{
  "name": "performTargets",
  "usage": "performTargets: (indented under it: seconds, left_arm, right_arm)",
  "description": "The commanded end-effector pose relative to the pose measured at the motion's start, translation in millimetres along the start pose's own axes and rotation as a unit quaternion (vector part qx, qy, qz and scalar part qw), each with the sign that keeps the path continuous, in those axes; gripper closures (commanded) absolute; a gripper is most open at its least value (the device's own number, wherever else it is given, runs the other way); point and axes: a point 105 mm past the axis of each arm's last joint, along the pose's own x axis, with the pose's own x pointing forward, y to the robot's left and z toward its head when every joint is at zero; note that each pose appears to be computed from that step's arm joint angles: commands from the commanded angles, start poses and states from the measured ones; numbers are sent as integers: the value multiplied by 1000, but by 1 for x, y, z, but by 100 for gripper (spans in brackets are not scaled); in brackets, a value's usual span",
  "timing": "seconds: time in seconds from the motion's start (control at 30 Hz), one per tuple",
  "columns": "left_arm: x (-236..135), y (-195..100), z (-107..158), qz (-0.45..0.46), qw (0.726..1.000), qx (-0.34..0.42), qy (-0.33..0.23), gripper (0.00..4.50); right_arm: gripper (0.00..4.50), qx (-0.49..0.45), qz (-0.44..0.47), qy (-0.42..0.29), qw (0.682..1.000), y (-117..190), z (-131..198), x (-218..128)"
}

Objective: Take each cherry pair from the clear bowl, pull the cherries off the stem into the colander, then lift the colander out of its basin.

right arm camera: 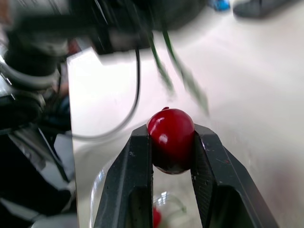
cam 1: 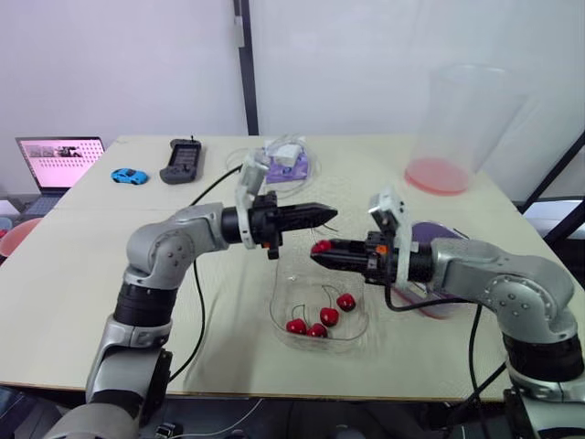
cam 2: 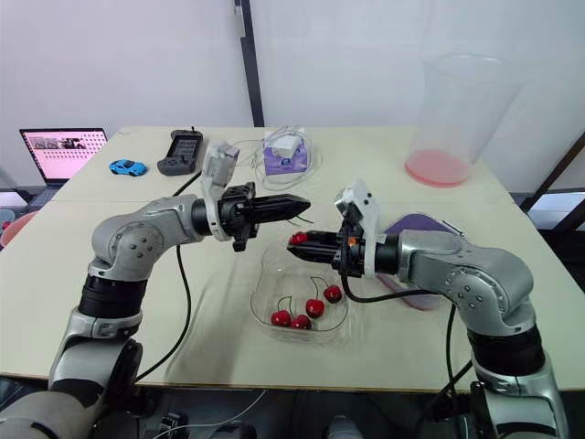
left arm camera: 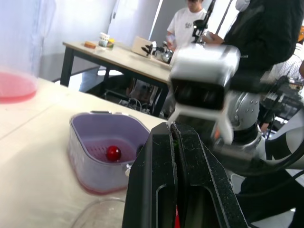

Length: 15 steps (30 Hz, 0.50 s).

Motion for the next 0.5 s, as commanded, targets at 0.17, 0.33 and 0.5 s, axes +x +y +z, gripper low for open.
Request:
performTargets:
  seconds: [0.17, 0.33, 0.5]
  left_arm:
    - [1, -8, 14, -14, 999, 30, -19, 450]
    - [-2, -7, 14, -9, 999, 30, -18, 450]
    - [-6, -7, 11, 1, 999, 30, -18, 450]
  right_arm:
    - [352, -18, 2, -5, 1000, 4, 8, -10]
    - [352, -66, -73, 23, 995, -24, 27, -53]
    - [352, -143, -204, 138, 959, -73, 26, -113]
